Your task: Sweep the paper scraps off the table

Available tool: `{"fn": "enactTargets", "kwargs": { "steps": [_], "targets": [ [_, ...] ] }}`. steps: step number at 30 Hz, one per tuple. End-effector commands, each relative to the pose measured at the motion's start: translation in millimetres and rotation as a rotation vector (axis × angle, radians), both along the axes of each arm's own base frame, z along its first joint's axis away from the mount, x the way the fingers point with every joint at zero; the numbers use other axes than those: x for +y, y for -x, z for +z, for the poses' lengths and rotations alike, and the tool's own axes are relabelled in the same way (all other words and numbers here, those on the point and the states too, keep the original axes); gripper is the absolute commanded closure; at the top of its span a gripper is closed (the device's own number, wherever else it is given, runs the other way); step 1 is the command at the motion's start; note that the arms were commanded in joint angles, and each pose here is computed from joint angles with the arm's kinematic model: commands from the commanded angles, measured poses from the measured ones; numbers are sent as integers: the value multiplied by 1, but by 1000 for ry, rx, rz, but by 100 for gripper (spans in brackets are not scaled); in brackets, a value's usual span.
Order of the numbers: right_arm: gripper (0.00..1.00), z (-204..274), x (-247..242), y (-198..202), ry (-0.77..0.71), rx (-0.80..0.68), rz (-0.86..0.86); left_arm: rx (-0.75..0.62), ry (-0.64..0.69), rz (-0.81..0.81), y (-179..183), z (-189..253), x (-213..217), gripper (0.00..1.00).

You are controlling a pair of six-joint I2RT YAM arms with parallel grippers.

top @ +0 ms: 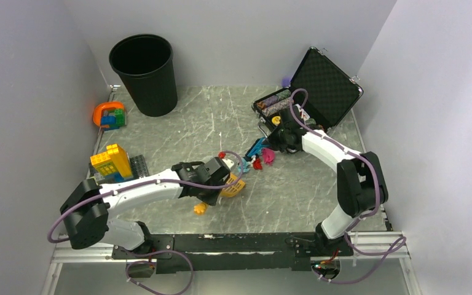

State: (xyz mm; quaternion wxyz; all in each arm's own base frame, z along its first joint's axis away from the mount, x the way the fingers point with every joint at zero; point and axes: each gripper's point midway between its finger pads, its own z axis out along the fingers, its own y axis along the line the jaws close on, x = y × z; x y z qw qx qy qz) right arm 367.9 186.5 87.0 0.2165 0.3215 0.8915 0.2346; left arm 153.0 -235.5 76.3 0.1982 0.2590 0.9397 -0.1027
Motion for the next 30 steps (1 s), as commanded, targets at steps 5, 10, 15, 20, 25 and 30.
{"fn": "enactTargets", "kwargs": {
  "steps": [5,10,15,20,25,30],
  "targets": [
    [100,93,-11,-13,164,-238,244,-63,6,-111,-12,7,-24,100],
    [100,125,-35,-16,354,-325,361,-92,-10,-118,-17,0,-23,100],
    [100,122,-62,-10,585,-301,510,-100,-12,-128,-20,-3,-26,100],
    [100,84,-68,12,846,-159,815,-68,-5,-146,-17,-5,-32,100],
    [100,57,-65,14,923,-64,956,-32,-15,-128,-15,-4,-35,100],
    [100,39,-58,1,930,-21,1015,8,-32,-104,-13,0,-31,100]
  ]
}}
